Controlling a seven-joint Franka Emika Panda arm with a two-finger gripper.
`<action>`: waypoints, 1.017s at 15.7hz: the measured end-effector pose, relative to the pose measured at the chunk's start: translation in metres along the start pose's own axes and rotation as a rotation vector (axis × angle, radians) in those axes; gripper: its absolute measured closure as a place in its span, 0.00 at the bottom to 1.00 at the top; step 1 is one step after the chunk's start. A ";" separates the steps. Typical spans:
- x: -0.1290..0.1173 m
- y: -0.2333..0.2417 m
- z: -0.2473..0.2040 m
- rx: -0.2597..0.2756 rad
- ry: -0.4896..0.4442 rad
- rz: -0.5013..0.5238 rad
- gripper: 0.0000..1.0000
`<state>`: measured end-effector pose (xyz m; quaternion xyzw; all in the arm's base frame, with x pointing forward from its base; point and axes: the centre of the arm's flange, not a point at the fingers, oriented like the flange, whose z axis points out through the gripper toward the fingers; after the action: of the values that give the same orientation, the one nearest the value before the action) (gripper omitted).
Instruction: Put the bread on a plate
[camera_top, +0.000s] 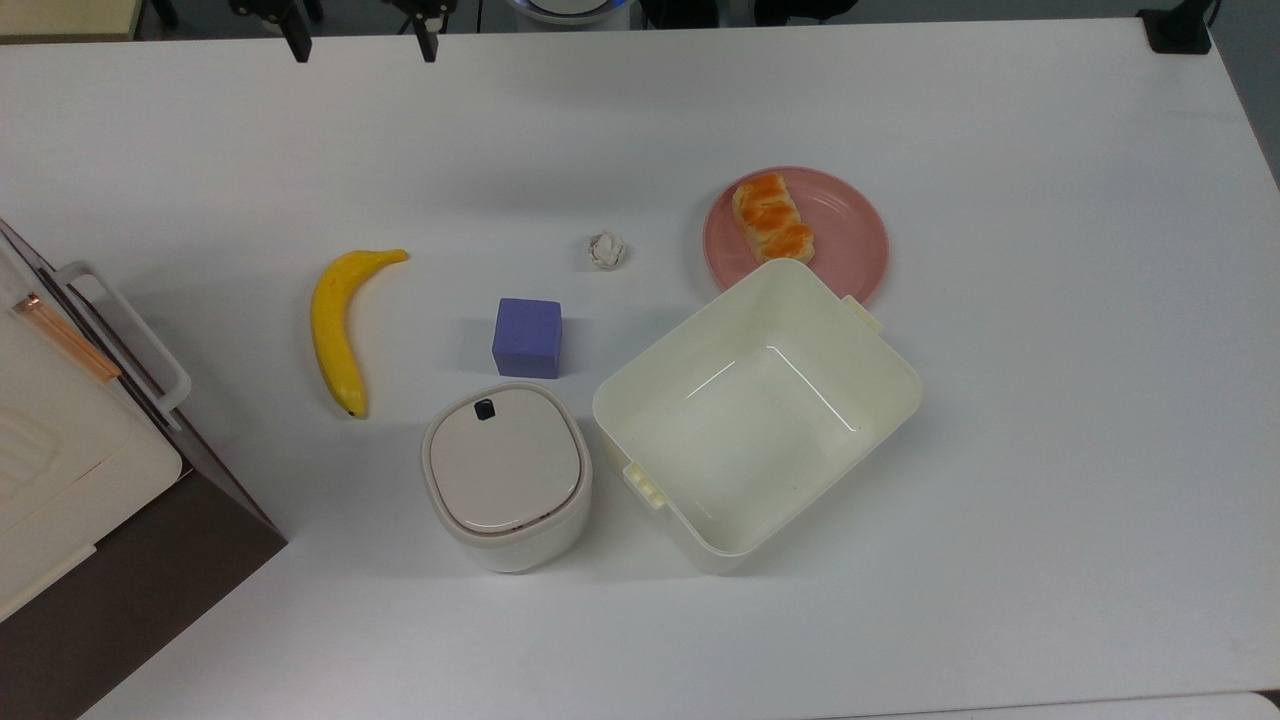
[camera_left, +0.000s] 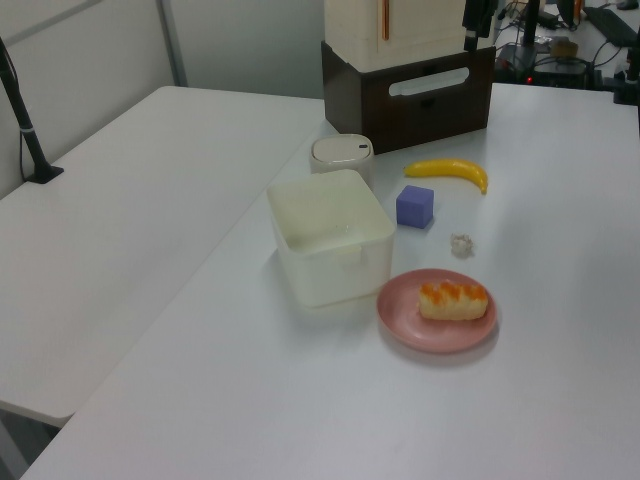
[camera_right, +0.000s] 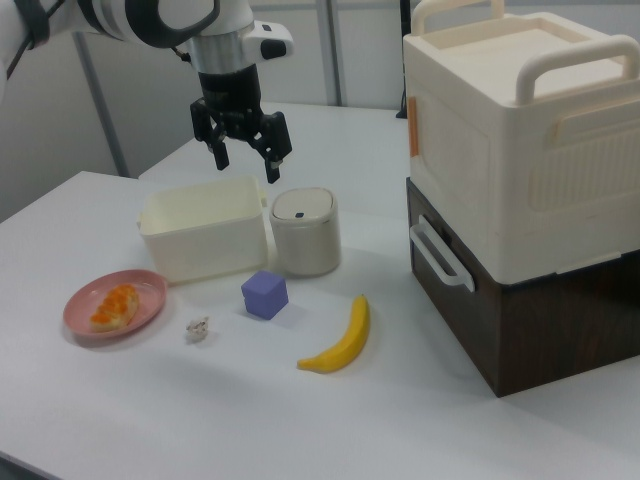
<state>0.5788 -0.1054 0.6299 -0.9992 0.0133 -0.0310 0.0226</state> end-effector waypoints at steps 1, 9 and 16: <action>0.000 -0.002 0.000 0.007 -0.002 0.001 0.00; 0.004 -0.031 0.019 0.024 -0.028 0.065 0.00; -0.001 -0.037 0.021 0.015 -0.034 0.052 0.00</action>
<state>0.5803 -0.0672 0.6102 -0.9987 0.0387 -0.0137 0.0309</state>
